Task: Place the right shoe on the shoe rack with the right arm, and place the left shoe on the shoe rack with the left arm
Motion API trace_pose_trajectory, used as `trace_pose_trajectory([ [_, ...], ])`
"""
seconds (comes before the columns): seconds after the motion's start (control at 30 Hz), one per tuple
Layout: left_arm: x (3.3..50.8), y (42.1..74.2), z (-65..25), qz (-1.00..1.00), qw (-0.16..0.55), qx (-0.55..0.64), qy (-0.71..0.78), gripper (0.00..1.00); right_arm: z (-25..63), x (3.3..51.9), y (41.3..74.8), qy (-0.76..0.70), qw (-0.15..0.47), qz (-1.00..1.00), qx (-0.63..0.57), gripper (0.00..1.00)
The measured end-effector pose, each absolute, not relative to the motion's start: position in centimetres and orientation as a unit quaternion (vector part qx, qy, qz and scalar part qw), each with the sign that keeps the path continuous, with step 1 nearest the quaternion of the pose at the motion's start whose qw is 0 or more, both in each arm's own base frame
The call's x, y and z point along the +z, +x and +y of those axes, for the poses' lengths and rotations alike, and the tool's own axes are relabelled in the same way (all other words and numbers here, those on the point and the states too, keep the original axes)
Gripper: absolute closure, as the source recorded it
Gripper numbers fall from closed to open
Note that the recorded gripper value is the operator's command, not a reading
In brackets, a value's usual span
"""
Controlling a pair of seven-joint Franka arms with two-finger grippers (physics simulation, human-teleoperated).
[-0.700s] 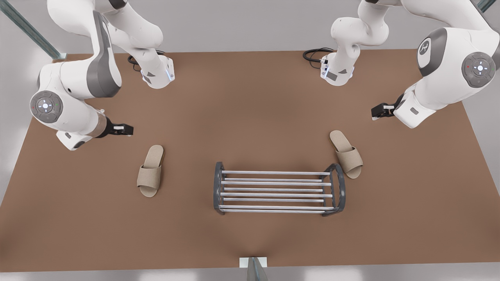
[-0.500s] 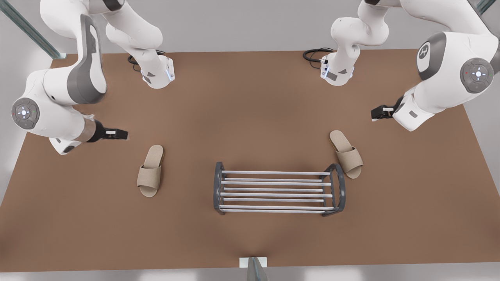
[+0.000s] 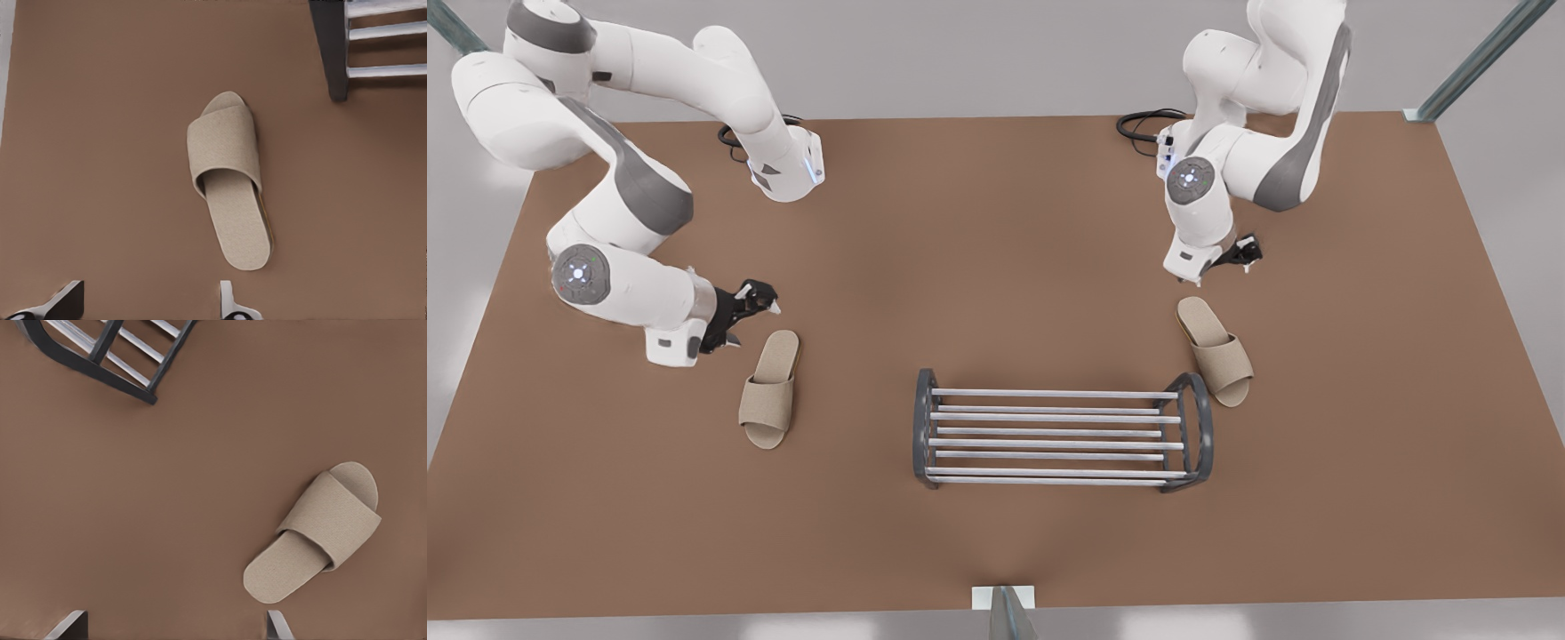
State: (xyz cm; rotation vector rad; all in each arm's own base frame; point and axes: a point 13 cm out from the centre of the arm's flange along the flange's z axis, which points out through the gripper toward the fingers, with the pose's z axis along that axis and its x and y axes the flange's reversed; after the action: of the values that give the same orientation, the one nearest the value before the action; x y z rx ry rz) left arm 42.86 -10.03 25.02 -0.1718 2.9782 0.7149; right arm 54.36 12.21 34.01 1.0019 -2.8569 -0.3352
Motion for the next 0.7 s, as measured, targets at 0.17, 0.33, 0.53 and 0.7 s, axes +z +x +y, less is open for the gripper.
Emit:
trace_pose_trajectory([
  [0.17, 20.9, 46.1, -11.7, 0.954, 0.155, 0.204, -0.153, 0.0, 12.7, 31.3, 56.0, 0.449, -0.081, -0.89, 0.021, 0.0],
  [0.33, 16.8, 46.3, -9.1, 0.93, 0.24, 0.202, -0.19, 0.0, 15.7, 31.5, 58.2, 0.527, -0.164, -0.816, 0.17, 0.0],
  [0.53, 13.6, 46.2, -3.7, 0.901, 0.301, 0.19, -0.247, 0.0, 20.5, 31.4, 59.1, 0.619, -0.199, -0.667, 0.365, 0.0],
  [0.7, 11.9, 45.2, -0.1, 0.877, 0.326, 0.171, -0.308, 0.0, 18.2, 29.2, 61.0, 0.707, -0.169, -0.534, 0.431, 0.0],
])
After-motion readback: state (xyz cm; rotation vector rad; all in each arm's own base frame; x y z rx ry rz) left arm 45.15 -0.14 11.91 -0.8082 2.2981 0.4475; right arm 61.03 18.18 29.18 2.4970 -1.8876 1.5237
